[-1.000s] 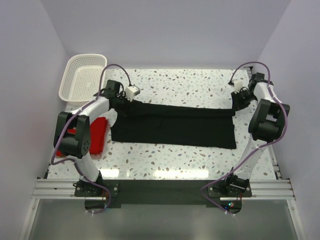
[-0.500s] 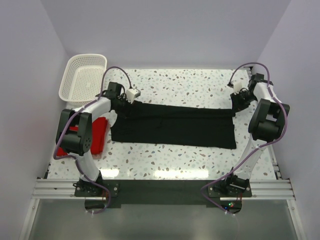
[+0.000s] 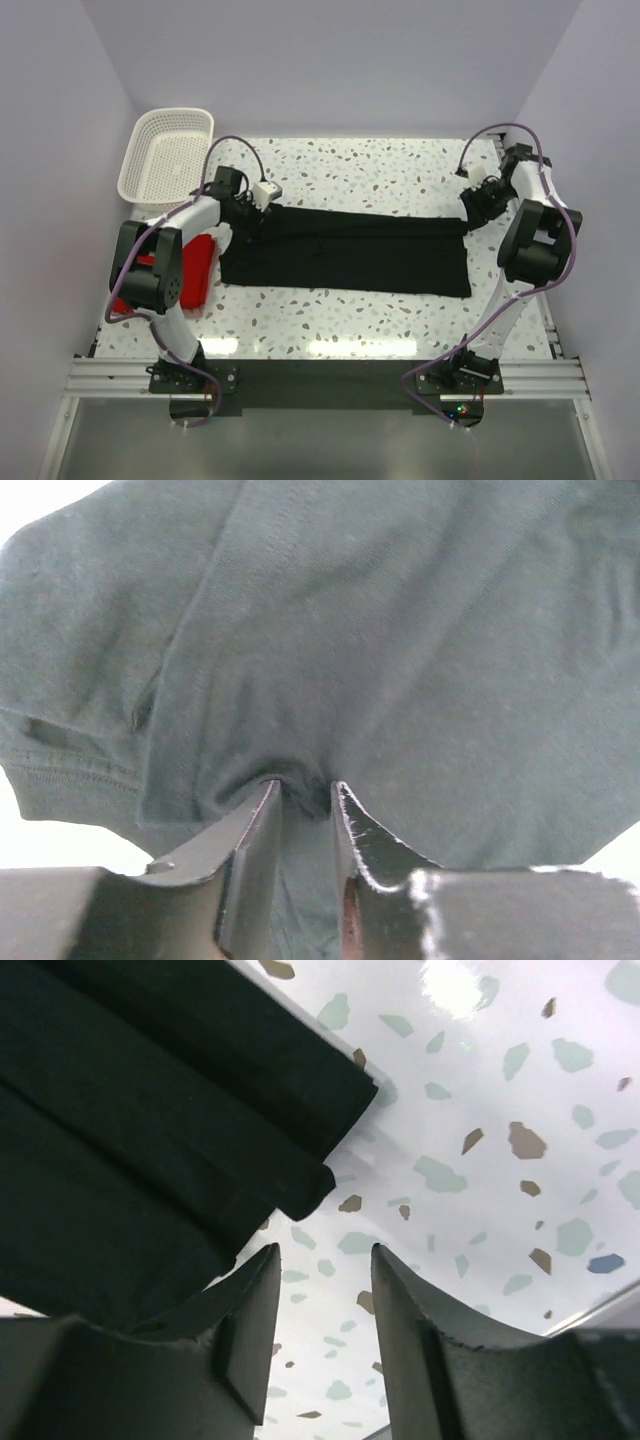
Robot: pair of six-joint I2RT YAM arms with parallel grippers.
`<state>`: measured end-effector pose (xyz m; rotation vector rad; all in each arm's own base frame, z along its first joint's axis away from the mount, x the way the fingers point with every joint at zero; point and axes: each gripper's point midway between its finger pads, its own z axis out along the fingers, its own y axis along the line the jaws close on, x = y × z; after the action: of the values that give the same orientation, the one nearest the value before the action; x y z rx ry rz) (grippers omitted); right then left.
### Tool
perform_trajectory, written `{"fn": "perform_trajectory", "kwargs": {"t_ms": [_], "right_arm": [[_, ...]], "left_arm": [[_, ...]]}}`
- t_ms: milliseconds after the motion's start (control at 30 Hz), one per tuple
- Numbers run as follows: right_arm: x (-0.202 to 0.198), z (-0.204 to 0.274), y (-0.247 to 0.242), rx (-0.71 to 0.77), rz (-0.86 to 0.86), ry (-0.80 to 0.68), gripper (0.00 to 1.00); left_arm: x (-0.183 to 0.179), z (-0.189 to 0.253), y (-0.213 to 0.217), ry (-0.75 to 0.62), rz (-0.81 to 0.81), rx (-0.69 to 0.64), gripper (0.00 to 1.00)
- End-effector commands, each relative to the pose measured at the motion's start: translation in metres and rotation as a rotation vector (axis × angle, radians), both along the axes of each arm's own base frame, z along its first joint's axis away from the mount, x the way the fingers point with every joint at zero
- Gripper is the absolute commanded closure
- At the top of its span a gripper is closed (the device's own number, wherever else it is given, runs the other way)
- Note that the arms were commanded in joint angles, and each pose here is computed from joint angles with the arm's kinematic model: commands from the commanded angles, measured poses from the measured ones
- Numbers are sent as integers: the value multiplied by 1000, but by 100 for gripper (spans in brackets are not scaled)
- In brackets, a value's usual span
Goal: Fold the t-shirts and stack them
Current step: Fold the tshirt
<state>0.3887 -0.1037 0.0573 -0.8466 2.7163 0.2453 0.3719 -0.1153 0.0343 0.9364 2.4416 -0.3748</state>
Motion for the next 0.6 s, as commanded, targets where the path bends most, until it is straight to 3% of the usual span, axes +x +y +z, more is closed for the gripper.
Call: {"fn": "perform_trajectory", "kwargs": {"t_ms": [0,167,267,567], "right_arm": [[11,45,3,10,21,-82,53],[18,49,21,29,62,-58,50],[21,43,38,31,107,-39,51],[31,7,45,-29,168,48,48]], "left_arm": [[2,34,-3,-88,-57,-30,66],[16,76,-20,-201,-158,-91,52],[26,89,-38,-215,-240,-108,49],[42,68,-124,-169,-475,-102,45]]}}
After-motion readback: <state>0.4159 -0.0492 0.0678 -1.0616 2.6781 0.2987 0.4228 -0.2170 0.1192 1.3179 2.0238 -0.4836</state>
